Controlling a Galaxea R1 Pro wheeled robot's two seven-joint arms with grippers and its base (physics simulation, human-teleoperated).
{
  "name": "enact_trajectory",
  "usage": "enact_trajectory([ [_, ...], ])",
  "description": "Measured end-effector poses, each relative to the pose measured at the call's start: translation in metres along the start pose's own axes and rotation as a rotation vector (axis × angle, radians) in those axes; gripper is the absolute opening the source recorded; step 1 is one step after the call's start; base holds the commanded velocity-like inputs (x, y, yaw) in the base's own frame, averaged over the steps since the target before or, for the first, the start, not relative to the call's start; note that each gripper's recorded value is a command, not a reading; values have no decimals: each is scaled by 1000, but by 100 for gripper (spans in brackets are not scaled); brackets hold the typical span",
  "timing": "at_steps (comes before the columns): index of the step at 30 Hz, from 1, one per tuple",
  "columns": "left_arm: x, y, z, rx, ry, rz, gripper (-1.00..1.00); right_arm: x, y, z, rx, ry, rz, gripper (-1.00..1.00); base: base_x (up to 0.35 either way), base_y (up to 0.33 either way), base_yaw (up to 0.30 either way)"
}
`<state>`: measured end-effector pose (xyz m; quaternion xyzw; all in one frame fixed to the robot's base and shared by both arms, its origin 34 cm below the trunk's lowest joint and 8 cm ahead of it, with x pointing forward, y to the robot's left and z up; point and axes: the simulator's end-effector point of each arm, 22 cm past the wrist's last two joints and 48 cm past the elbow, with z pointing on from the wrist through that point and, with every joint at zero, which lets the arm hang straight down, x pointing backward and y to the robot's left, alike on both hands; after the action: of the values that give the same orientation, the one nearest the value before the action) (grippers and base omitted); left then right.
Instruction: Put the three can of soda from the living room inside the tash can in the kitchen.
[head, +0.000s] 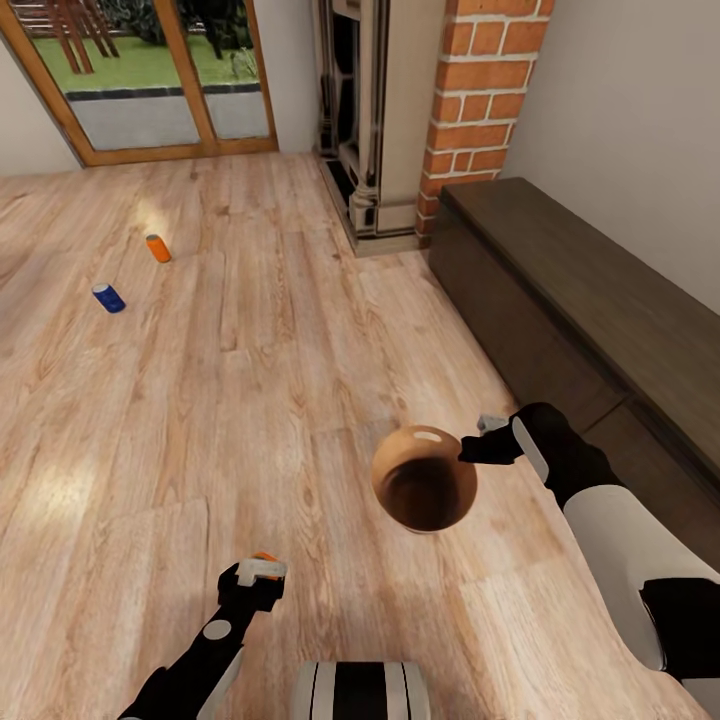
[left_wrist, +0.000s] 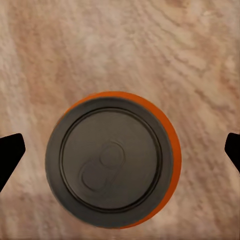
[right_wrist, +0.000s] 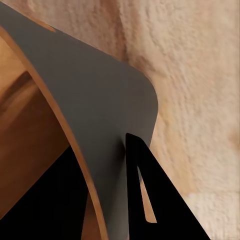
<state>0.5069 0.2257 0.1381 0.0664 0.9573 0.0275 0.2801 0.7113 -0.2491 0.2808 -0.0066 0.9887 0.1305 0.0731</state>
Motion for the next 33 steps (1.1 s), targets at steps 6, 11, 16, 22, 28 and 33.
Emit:
enact_trajectory([
  [6,1,0,1,0,0,1,100,1,0,2,-2,3,2,-100,0,0,0],
  [11,0,0,1,0,-2,1,100,2,-1,3,6,6,-6,-100,0,0,0],
  [16,7,-1,3,2,10,1,100,3,-2,7,-1,11,-1,-100,0,0,0],
  [22,13,-2,5,4,22,1,100,4,-10,9,-21,11,27,-100,0,0,0],
  [28,13,-2,5,2,21,0,-100,4,-9,9,-21,11,25,-100,0,0,0],
  [33,7,-3,5,7,8,2,-100,4,-9,9,-20,10,23,-100,0,0,0],
])
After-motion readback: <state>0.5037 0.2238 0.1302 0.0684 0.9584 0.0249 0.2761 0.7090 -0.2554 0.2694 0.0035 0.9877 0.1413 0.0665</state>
